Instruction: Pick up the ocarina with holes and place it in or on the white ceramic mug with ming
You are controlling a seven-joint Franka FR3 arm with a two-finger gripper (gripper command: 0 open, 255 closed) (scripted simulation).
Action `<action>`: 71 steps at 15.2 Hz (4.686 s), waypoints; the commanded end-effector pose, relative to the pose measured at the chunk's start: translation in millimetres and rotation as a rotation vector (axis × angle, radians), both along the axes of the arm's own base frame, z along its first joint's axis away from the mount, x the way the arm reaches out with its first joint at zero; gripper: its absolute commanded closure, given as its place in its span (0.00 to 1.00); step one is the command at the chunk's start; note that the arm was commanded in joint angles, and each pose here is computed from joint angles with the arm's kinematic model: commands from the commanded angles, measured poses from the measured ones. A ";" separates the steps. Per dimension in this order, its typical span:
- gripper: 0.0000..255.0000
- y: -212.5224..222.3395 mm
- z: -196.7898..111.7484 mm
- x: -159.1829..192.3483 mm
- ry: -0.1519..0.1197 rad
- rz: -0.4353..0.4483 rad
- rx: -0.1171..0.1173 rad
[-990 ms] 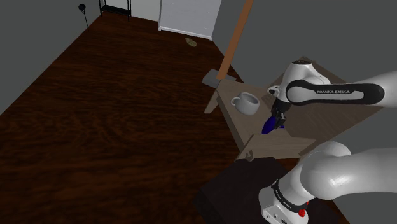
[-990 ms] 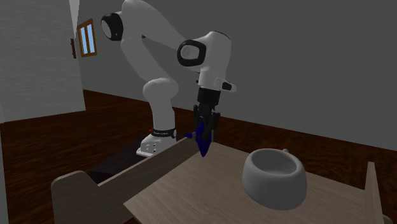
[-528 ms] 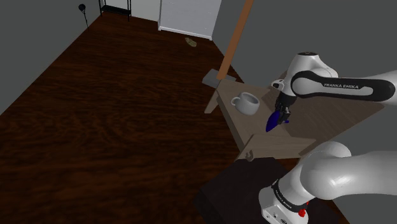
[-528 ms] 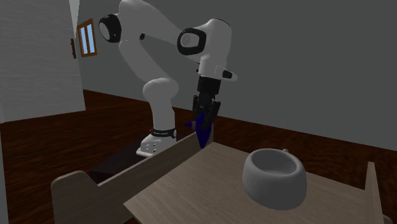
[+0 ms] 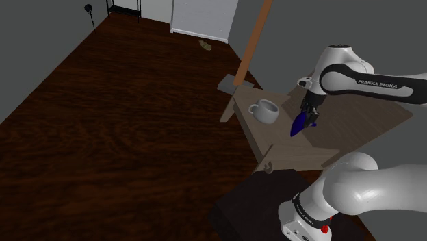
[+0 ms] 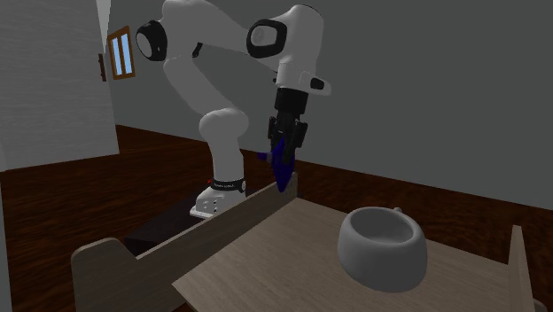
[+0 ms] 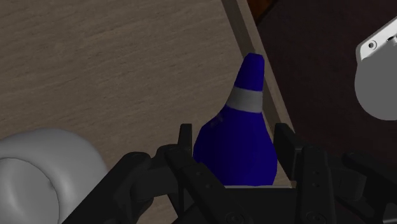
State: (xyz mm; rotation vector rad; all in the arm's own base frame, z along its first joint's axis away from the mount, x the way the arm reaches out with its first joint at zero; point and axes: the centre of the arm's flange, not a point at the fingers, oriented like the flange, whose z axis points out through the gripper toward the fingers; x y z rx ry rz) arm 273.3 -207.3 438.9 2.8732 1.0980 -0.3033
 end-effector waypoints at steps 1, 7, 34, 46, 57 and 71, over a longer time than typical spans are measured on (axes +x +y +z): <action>1.00 0.6 10.7 -0.2 0.000 0.000 0.000; 1.00 0.6 42.3 -0.2 0.000 0.000 0.000; 1.00 -87.3 49.4 233.9 0.000 0.000 0.000; 1.00 -87.3 -14.0 233.9 0.000 0.000 0.000; 0.00 -87.3 -18.9 233.9 0.000 0.000 0.000; 0.00 -81.5 30.0 242.1 0.000 0.000 0.000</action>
